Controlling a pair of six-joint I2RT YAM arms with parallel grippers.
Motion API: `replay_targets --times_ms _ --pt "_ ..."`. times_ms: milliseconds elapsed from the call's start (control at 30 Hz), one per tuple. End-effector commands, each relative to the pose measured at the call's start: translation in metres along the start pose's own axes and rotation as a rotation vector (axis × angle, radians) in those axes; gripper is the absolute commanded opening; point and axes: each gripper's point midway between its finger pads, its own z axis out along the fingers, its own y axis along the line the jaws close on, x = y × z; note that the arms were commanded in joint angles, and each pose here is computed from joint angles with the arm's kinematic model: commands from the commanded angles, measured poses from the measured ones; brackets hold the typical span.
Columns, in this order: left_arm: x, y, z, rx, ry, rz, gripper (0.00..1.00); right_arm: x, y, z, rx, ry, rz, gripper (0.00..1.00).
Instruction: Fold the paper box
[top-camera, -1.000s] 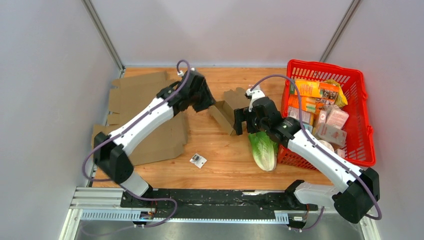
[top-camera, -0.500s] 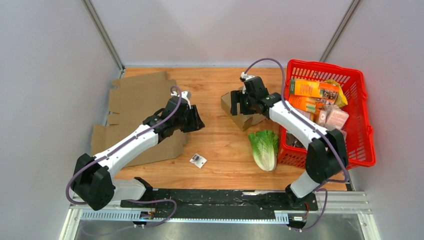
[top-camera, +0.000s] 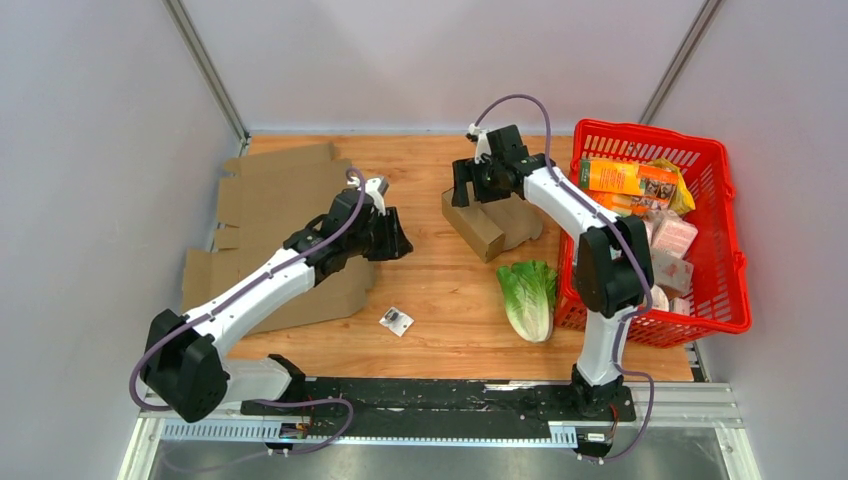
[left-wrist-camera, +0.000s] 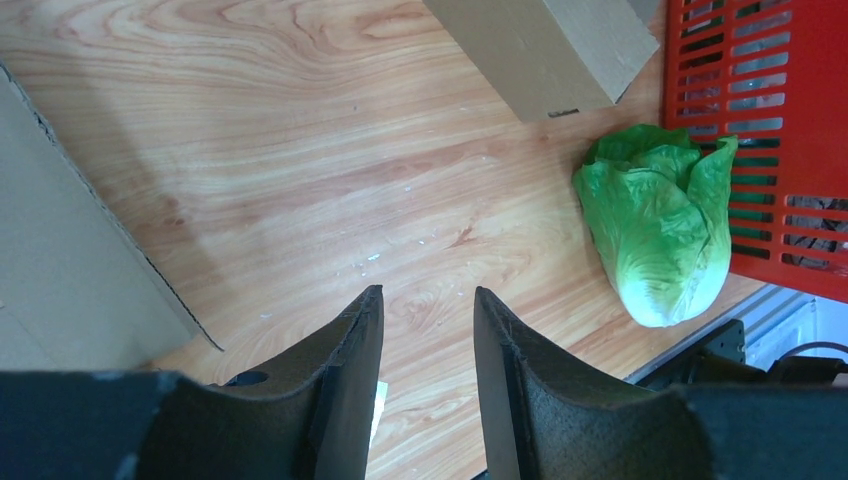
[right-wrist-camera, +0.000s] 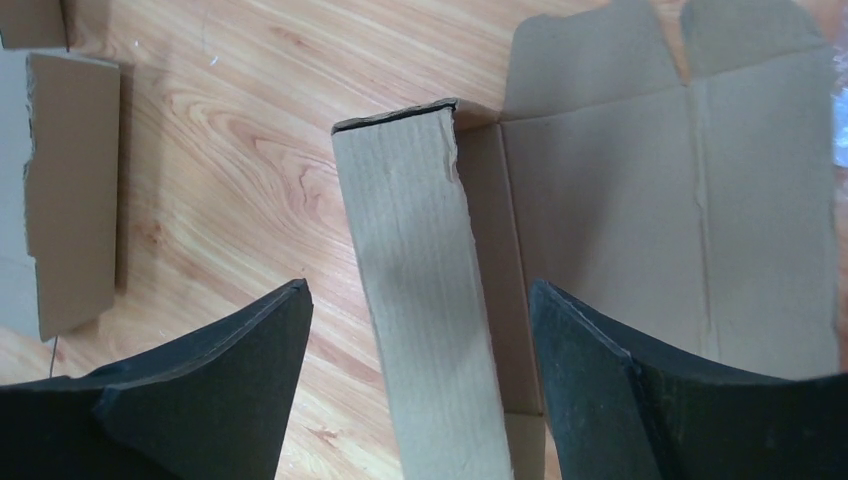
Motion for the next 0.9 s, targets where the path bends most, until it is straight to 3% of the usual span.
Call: replay_targets --times_ms 0,200,400,600,733,833,867 --pt "-0.005 -0.004 -0.011 0.031 -0.036 0.043 0.46 -0.007 0.019 0.012 -0.172 0.01 -0.073 0.81" --pt "0.003 0.002 -0.018 0.026 -0.033 0.05 0.46 0.007 0.025 0.019 -0.159 0.02 -0.074 0.55" --pt "0.011 0.021 -0.023 -0.047 -0.047 0.054 0.46 0.035 0.038 0.017 -0.003 0.037 -0.147 0.42" --pt "0.032 0.046 -0.03 -0.118 -0.015 0.093 0.46 0.065 0.075 0.02 0.025 0.078 -0.16 0.41" --pt "0.059 0.051 -0.031 -0.11 0.042 0.138 0.48 0.066 0.101 0.016 -0.056 0.069 -0.109 0.44" --pt "0.077 0.059 -0.032 -0.178 0.067 0.209 0.48 0.069 0.114 0.012 -0.119 0.087 -0.064 0.5" --pt "0.084 0.055 -0.032 -0.185 0.067 0.243 0.49 0.073 0.118 0.012 -0.145 0.1 -0.054 0.56"
